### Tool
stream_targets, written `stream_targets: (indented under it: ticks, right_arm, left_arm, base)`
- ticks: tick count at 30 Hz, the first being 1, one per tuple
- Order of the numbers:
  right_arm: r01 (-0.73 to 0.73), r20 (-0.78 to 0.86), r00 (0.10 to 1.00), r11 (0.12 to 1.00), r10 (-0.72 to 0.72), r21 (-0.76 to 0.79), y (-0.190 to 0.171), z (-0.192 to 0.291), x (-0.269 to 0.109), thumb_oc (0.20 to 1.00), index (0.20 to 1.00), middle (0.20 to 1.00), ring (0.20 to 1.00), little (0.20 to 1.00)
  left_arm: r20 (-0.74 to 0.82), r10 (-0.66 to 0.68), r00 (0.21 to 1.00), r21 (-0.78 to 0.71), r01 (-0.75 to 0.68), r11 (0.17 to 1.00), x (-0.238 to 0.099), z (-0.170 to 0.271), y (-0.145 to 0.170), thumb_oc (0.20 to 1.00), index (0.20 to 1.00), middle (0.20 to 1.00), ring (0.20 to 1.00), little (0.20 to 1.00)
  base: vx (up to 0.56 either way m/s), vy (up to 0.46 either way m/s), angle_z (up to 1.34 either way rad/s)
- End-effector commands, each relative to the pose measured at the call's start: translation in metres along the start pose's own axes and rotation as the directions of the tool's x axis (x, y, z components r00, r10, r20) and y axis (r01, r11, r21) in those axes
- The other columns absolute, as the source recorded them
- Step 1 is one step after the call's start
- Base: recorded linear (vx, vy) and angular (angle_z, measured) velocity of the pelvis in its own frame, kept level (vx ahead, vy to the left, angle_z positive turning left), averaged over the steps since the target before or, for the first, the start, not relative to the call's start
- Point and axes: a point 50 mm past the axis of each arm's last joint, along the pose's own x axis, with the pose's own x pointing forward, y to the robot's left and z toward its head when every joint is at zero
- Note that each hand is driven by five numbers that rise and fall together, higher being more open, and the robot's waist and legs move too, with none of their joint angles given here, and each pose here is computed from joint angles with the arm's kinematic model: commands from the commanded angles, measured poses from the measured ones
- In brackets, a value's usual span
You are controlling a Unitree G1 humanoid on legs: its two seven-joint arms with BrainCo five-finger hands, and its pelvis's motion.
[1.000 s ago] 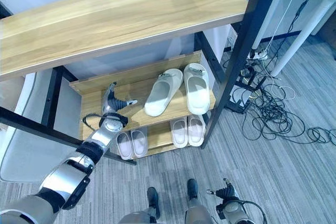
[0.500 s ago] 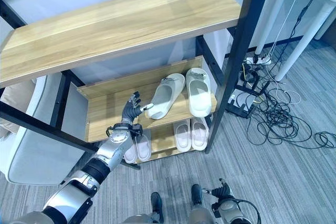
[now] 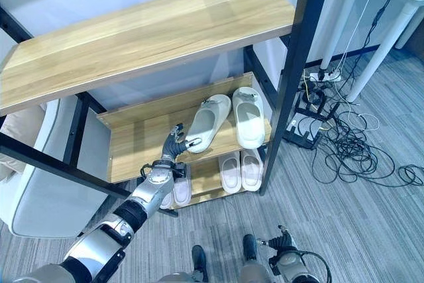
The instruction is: Arrange the slippers neatly on the shoe rack.
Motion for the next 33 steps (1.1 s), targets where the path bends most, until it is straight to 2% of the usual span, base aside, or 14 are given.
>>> stream_targets:
  ticks: [1, 8, 15, 20, 33]
  right_arm:
    - [0.019, 0.030, 0.999, 0.998, -0.018, -0.056, -0.003, 0.012, 0.004, 1.000, 1.000, 1.000, 1.000, 1.000]
    - [0.010, 0.014, 1.000, 1.000, -0.009, -0.029, 0.001, 0.005, 0.001, 1.000, 1.000, 1.000, 1.000, 1.000]
    - [-0.012, -0.001, 1.000, 1.000, 0.012, -0.016, 0.006, -0.001, -0.001, 1.000, 1.000, 1.000, 1.000, 1.000]
    - [-0.025, -0.002, 1.000, 1.000, 0.025, -0.012, 0.009, 0.000, -0.002, 1.000, 1.000, 1.000, 1.000, 1.000]
    - [-0.022, 0.003, 1.000, 0.999, 0.022, -0.030, 0.007, 0.003, 0.000, 1.000, 1.000, 1.000, 1.000, 1.000]
  left_arm:
    - [-0.054, 0.013, 0.998, 0.020, -0.012, 1.000, 0.007, -0.004, 0.001, 1.000, 1.000, 1.000, 1.000, 1.000]
    - [0.077, -0.001, 0.997, -0.062, 0.006, 0.998, 0.006, 0.024, 0.005, 1.000, 1.000, 1.000, 1.000, 1.000]
    - [0.107, 0.008, 0.994, -0.074, 0.000, 0.997, 0.005, 0.030, 0.013, 1.000, 1.000, 1.000, 1.000, 1.000]
    - [0.079, 0.020, 0.997, -0.058, -0.016, 0.998, 0.004, 0.022, 0.020, 1.000, 1.000, 1.000, 1.000, 1.000]
    - [-0.042, 0.019, 0.999, -0.047, -0.021, 0.999, 0.002, -0.005, 0.013, 1.000, 1.000, 1.000, 1.000, 1.000]
  base:
    - [0.00, 0.000, 0.00]
    - [0.01, -0.001, 0.00]
    - [0.01, 0.001, 0.00]
    - [0.00, 0.000, 0.00]
    - [0.00, 0.000, 0.00]
